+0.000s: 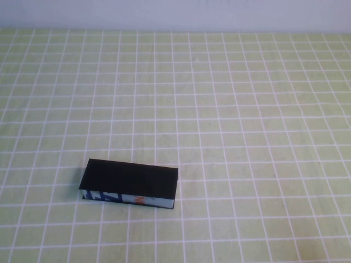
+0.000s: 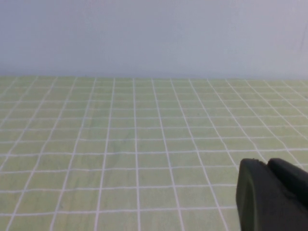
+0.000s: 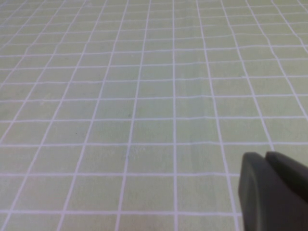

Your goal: Return glasses to glasses case

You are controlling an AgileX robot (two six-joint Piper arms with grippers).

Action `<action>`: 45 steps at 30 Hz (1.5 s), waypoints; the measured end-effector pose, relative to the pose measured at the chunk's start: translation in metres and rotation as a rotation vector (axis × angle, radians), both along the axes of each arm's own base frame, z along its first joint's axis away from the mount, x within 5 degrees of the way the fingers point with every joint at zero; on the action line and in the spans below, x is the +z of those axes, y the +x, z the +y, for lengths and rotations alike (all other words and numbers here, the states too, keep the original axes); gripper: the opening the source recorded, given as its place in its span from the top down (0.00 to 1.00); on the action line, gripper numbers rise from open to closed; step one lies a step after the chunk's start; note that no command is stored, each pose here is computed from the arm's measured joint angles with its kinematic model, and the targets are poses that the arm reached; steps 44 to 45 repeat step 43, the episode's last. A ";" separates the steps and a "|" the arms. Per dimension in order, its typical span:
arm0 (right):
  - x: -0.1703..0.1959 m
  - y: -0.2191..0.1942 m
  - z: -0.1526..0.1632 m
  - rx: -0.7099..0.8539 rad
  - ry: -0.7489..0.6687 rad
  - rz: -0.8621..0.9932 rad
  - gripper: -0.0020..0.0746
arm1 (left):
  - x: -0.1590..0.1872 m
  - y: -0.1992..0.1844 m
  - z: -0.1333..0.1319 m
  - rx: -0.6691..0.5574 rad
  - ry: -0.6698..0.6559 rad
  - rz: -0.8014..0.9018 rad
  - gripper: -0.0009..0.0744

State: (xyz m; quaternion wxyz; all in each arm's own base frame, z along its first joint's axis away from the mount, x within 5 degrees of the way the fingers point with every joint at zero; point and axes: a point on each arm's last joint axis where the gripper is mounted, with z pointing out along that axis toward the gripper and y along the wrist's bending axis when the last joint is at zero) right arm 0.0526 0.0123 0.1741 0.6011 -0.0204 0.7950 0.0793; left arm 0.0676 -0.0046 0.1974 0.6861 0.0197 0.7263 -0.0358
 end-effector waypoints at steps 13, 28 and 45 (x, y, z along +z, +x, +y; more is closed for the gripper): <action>0.000 0.000 0.000 0.000 0.004 -0.004 0.99 | 0.003 -0.011 0.001 0.030 0.019 -0.083 0.99; 0.000 0.000 0.000 0.001 0.002 -0.005 0.99 | -0.027 -0.016 -0.001 -0.009 0.057 0.253 0.99; 0.000 0.000 0.000 0.001 0.002 -0.005 0.99 | -0.027 -0.016 -0.001 -0.009 0.060 0.256 0.99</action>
